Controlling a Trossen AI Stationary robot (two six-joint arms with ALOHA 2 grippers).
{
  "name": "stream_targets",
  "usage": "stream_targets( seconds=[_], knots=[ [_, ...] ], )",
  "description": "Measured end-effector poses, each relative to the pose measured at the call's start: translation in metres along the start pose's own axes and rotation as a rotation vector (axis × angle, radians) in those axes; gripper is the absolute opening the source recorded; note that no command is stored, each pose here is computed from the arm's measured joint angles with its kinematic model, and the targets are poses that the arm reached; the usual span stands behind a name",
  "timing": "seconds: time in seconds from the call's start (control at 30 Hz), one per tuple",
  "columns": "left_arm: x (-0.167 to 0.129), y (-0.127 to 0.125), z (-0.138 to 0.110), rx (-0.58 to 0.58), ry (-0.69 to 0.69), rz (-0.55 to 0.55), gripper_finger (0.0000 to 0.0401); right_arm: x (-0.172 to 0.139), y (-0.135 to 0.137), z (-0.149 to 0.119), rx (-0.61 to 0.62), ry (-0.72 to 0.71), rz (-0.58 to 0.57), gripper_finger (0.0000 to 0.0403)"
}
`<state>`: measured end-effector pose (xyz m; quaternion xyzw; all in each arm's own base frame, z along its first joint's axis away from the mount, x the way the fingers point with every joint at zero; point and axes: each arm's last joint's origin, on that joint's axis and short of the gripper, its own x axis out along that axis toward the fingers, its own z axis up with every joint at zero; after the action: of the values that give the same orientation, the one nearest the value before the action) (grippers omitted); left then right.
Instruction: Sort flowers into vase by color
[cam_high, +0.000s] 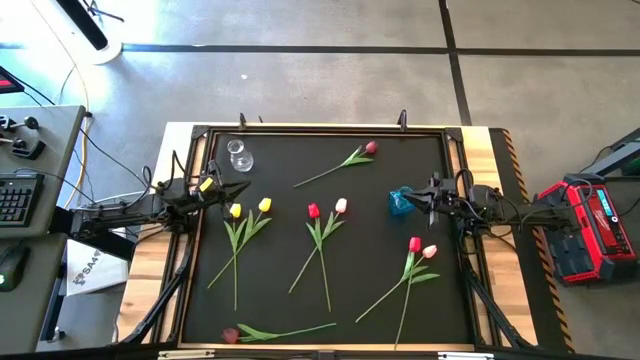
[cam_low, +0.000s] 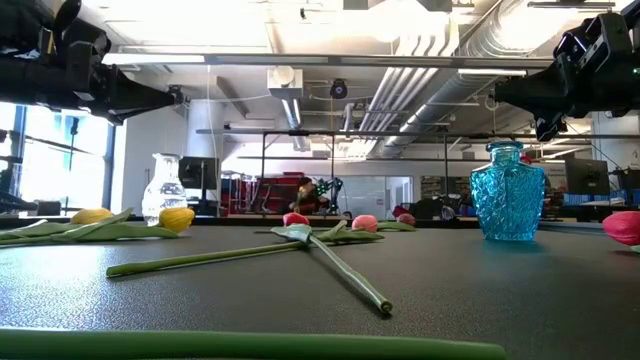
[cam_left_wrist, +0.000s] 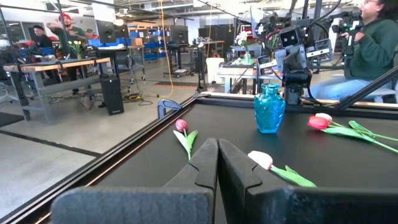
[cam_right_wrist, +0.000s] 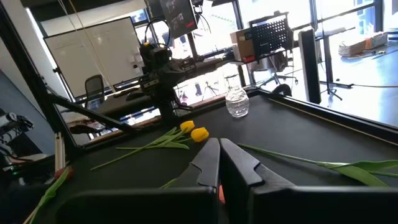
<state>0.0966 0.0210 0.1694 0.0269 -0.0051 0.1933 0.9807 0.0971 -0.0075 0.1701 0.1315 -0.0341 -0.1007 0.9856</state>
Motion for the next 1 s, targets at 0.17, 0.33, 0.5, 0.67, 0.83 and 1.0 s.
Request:
stream_targets(
  seconds=[0.17, 0.33, 0.5, 0.67, 0.83, 1.0],
  knots=[
    [0.0000, 0.0000, 0.0000, 0.000, 0.000, 0.000, 0.0000, 0.0000, 0.0000, 0.0001, 0.000, 0.000, 0.000, 0.0000],
    [0.0000, 0.0000, -0.0001, 0.000, 0.000, 0.000, 0.0000, 0.0000, 0.0000, 0.0001, 0.000, 0.000, 0.000, 0.0000],
    [0.0000, 0.0000, 0.0000, 0.000, 0.000, 0.000, 0.0000, 0.0000, 0.0000, 0.0000, 0.000, 0.000, 0.000, 0.0000],
    [0.0000, 0.0000, 0.0008, -0.002, -0.008, 0.000, 0.0000, 0.0000, 0.0000, 0.0001, 0.000, 0.000, 0.000, 0.0000],
    [0.0000, 0.0000, 0.0005, -0.002, -0.006, 0.000, 0.0000, 0.0000, 0.0000, 0.0000, 0.000, 0.000, 0.000, 0.0000],
    [0.0000, 0.0000, 0.0002, -0.052, -0.002, -0.001, 0.0000, 0.0000, -0.0004, 0.0013, -0.129, -0.016, -0.023, 0.0000]
  ],
)
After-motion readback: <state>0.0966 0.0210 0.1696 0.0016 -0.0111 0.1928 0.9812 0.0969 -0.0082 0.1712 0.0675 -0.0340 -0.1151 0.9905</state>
